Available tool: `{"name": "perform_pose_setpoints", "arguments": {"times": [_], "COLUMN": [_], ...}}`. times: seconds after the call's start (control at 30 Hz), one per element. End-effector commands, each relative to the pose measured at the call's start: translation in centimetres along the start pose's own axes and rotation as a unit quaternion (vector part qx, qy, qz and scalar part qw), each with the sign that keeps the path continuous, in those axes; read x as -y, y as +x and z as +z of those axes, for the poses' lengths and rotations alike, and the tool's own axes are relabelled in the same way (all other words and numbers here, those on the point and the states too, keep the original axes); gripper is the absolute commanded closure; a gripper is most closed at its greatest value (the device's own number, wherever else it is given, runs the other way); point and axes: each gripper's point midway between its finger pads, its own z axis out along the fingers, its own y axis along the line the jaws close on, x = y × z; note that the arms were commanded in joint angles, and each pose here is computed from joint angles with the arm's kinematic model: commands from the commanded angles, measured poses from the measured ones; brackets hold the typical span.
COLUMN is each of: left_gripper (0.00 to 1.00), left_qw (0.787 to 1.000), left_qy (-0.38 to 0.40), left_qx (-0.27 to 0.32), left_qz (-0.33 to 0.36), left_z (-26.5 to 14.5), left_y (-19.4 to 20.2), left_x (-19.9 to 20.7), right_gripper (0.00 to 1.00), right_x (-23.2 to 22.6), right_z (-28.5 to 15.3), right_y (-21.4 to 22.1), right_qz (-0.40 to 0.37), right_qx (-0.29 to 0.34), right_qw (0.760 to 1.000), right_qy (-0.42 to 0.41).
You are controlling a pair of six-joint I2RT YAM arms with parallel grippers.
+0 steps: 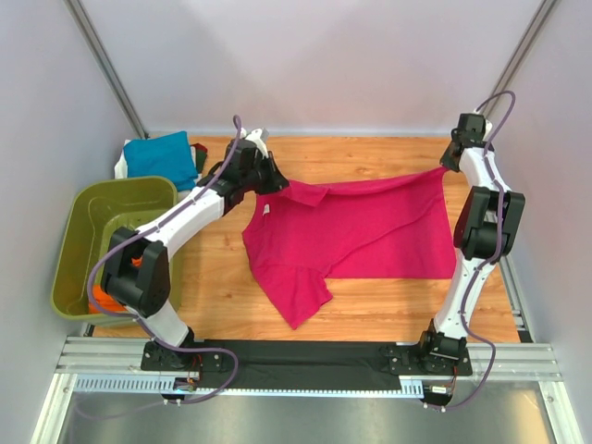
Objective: Fold and stack the t-shirts
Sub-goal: Fold the tshirt
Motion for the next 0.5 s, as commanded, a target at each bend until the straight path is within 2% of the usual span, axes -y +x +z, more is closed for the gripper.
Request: {"name": "perform_pose_setpoints", "arguments": {"times": [0.0, 0.2, 0.47], "left_gripper": [1.00, 1.00, 1.00], "left_qw": [0.999, 0.999, 0.998], "left_qy": [0.034, 0.035, 0.034], "left_qx": [0.024, 0.023, 0.006], "left_qz": [-0.009, -0.034, -0.058], "left_z": [-1.7, -2.7, -2.1], "left_y": [-1.1, 0.2, 2.6], "left_x": [2.6, 3.1, 3.1], "right_gripper": [1.00, 1.00, 1.00], "right_x": [1.1, 1.7, 1.5], "right_z": [-1.9, -2.0, -2.1], "right_y": [-1.1, -0.1, 0.1], "right_qz": [-0.004, -0.005, -0.005], "right_qx": [0.012, -0.001, -0.004], "right_qw": [1.000, 1.000, 1.000], "right_qy": [0.011, 0.012, 0.005]}}
